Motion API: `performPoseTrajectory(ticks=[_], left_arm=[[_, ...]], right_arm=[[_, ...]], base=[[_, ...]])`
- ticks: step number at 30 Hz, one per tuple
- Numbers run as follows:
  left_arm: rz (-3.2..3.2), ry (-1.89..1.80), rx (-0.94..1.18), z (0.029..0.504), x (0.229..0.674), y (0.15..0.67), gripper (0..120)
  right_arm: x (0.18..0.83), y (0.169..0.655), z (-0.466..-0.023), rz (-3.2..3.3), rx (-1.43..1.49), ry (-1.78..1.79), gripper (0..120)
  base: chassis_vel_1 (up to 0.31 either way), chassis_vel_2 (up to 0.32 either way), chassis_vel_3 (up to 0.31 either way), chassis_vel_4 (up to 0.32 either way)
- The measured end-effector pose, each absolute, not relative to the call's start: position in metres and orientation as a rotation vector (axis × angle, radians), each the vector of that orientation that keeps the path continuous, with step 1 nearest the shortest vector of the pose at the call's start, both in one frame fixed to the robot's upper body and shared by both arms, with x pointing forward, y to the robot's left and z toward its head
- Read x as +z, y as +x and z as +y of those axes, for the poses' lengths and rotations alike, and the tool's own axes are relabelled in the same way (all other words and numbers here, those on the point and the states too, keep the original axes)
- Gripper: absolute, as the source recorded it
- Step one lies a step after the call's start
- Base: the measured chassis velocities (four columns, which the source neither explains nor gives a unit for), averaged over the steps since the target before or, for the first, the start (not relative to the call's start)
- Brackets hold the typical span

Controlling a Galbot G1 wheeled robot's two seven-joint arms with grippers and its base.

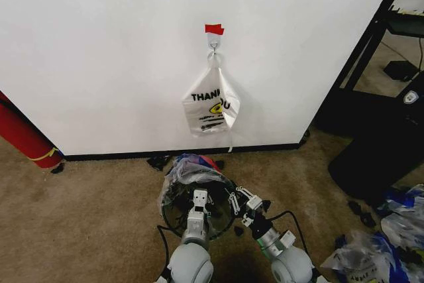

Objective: Pick up the garbage bag from the wall and place it over the trash bin.

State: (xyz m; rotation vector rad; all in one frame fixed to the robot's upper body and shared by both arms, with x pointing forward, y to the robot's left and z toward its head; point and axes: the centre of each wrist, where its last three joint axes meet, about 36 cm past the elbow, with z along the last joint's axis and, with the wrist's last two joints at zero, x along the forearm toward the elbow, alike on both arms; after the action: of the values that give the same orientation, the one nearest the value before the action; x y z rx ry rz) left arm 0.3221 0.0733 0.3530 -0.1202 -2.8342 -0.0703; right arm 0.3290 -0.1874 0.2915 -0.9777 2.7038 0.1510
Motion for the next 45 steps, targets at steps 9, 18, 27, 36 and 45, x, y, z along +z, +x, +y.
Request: performPoseTrajectory(ticks=[9,18,27,36,45], left_arm=[[-2.846,-0.214,-0.123,0.097,0.364,0.32,0],[-2.829,-0.335,-0.22,0.121,0.372,0.338,0],[-2.78,-0.209,-0.239,0.104,0.361,0.37,0],[-2.753,-0.198,-0.282,0.104,0.356,0.393,0],[-2.754,-0.237,-0.278,0.103,0.356,0.398,0]], right_arm=[[0.284,0.332,-0.189,2.707,0.126,-0.97,1],[0.283,0.336,-0.187,2.698,0.131,-0.978,1],[0.284,0.333,-0.181,2.669,0.149,-1.008,1],[0.285,0.332,-0.18,2.636,0.173,-1.04,1],[0.28,0.338,-0.183,2.628,0.193,-1.029,1]], base=[[0.0,0.0,0.0,0.0],[0.0,0.0,0.0,0.0],[0.0,0.0,0.0,0.0],[0.0,0.0,0.0,0.0],[0.0,0.0,0.0,0.0]])
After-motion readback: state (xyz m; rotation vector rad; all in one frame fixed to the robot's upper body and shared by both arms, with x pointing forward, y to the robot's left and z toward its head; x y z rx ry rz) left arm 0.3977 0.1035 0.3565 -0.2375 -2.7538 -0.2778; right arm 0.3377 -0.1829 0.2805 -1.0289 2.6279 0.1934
